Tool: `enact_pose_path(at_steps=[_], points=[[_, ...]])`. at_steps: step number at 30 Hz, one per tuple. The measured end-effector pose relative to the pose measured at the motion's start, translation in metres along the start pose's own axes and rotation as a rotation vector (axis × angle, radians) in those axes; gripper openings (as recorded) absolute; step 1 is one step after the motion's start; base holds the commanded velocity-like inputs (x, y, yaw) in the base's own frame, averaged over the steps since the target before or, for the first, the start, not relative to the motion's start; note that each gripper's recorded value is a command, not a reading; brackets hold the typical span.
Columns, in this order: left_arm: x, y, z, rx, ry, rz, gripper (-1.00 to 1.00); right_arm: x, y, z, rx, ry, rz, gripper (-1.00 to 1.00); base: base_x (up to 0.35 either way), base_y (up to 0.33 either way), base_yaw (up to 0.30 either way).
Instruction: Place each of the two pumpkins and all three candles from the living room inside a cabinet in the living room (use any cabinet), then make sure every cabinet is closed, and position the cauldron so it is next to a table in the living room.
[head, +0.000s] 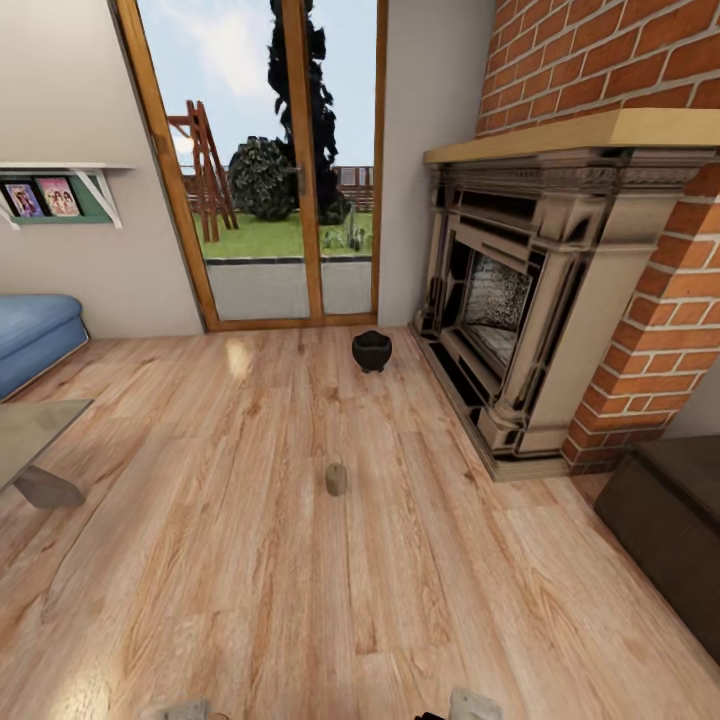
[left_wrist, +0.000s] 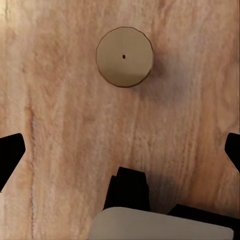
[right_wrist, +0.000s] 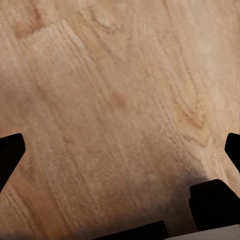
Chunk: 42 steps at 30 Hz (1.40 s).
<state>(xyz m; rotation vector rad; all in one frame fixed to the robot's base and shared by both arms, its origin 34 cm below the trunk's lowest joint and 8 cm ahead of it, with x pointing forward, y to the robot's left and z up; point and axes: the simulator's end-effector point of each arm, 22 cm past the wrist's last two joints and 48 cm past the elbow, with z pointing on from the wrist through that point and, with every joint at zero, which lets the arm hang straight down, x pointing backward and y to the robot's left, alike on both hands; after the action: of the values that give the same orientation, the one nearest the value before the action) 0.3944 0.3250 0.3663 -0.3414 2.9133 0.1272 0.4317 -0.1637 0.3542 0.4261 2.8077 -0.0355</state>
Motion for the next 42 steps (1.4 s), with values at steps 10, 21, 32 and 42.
enact_pose_path(at_steps=[10, 21, 32, 42], points=[[0.025, -0.008, 0.005, 0.013, 0.05, -0.002, 1.0, 0.025, -0.002, 0.0, 0.013, 0.037, -0.032, 1.0, 0.0, 0.0, 0.0], [0.039, -0.011, 0.01, 0.012, 0.057, 0.0, 1.0, 0.031, -0.001, -0.001, 0.012, 0.065, -0.05, 1.0, 0.0, 0.0, 0.0], [0.007, -0.004, 0.006, 0.006, -0.021, -0.003, 1.0, -0.008, 0.055, -0.019, -0.116, -0.021, -0.024, 1.0, 0.0, 0.0, 0.0], [-0.062, 0.001, -0.017, -0.014, -0.047, -0.014, 1.0, -0.056, 0.112, -0.06, -0.288, -0.133, 0.049, 1.0, 0.0, 0.0, 0.0]])
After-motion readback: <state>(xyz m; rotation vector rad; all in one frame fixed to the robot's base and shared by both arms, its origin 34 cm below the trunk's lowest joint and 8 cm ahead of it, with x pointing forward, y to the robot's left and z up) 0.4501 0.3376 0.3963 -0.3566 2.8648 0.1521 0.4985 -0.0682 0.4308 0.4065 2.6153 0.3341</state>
